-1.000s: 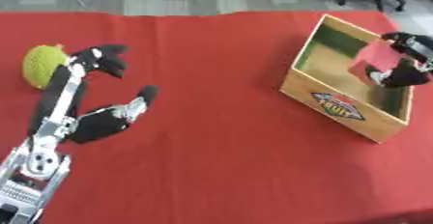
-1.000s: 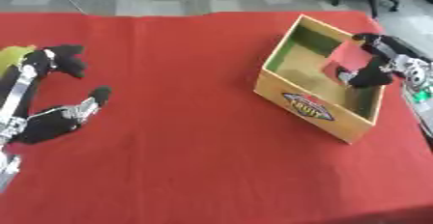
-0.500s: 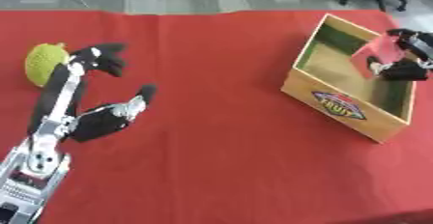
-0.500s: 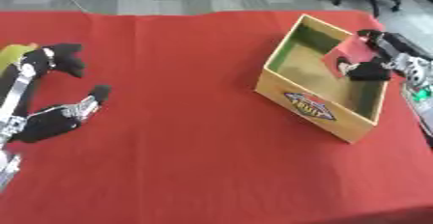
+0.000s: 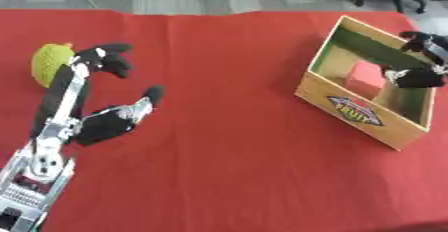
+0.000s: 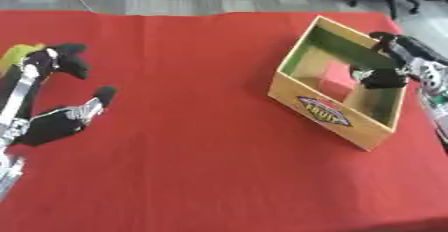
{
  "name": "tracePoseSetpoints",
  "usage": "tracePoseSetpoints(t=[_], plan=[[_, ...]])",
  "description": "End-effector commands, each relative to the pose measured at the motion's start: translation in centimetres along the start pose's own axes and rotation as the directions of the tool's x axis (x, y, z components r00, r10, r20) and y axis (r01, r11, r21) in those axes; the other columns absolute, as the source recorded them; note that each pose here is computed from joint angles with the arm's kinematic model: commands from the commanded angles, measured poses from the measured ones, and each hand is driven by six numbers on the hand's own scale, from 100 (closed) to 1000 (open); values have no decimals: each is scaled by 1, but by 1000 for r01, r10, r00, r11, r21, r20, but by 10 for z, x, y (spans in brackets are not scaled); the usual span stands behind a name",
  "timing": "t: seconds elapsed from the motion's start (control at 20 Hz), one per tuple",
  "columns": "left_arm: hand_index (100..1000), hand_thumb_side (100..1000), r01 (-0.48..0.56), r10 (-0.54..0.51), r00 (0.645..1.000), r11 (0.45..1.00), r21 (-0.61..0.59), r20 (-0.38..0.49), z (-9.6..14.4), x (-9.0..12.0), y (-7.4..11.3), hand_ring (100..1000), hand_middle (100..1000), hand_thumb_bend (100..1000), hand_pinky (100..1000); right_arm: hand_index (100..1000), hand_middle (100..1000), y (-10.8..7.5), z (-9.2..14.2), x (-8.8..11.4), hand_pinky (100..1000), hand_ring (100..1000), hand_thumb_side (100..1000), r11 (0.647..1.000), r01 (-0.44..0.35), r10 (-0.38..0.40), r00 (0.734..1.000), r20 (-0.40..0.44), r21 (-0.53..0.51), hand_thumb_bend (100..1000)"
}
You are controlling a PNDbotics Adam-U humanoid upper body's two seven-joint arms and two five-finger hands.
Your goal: Pick up the objects with one hand, pass them to the other hand, and then place them into the box on the other side of the table.
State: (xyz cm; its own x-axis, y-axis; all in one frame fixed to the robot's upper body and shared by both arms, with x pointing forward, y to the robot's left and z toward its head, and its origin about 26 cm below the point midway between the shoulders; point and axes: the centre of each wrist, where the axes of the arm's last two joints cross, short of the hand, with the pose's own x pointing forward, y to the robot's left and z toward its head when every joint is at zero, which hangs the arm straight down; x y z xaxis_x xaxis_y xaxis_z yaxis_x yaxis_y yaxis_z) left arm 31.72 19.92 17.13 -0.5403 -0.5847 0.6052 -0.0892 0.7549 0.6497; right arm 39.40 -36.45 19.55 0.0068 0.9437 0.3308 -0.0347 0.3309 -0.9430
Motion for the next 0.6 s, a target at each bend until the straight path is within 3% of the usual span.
tracePoseSetpoints(t=[0.05, 0.15, 0.25, 0.3, 0.35, 0.45, 0.6], plan=[[819, 423, 13, -13, 1000, 1000, 19, 15, -2, 2, 8, 591, 575, 504, 825, 1000, 858, -18, 3, 0, 1000, 948, 349, 999, -36, 37, 999, 34, -23, 458], [819, 424, 13, -13, 1000, 1000, 20, 12, -2, 1, 7, 590, 574, 502, 825, 1000, 858, -18, 3, 0, 1000, 949, 392, 999, -42, 43, 998, 50, -24, 426], [819, 425, 13, -13, 1000, 1000, 22, 11, -2, 1, 7, 589, 573, 496, 825, 1000, 843, -18, 3, -1, 1000, 940, 287, 999, -26, 28, 998, 51, -34, 249], [819, 428, 12, -13, 1000, 1000, 25, 10, -2, 1, 8, 589, 573, 492, 825, 1000, 826, -20, 3, 0, 994, 927, 146, 999, -5, 7, 999, 49, -49, 109], [819, 429, 13, -13, 1000, 999, 30, 9, -2, 1, 9, 589, 573, 489, 825, 1000, 815, -22, 4, 2, 987, 919, 100, 996, 30, -26, 998, 50, -83, 100], [818, 428, 18, -18, 1000, 999, 44, 11, -2, 2, 12, 589, 573, 483, 824, 1000, 772, -31, 9, 11, 968, 900, 100, 975, 115, -101, 992, 81, -190, 100], [818, 440, 32, -33, 999, 997, 72, 23, -2, 7, 21, 591, 574, 457, 823, 1000, 749, -39, 19, 25, 966, 902, 434, 911, 285, -241, 954, 176, -297, 100]])
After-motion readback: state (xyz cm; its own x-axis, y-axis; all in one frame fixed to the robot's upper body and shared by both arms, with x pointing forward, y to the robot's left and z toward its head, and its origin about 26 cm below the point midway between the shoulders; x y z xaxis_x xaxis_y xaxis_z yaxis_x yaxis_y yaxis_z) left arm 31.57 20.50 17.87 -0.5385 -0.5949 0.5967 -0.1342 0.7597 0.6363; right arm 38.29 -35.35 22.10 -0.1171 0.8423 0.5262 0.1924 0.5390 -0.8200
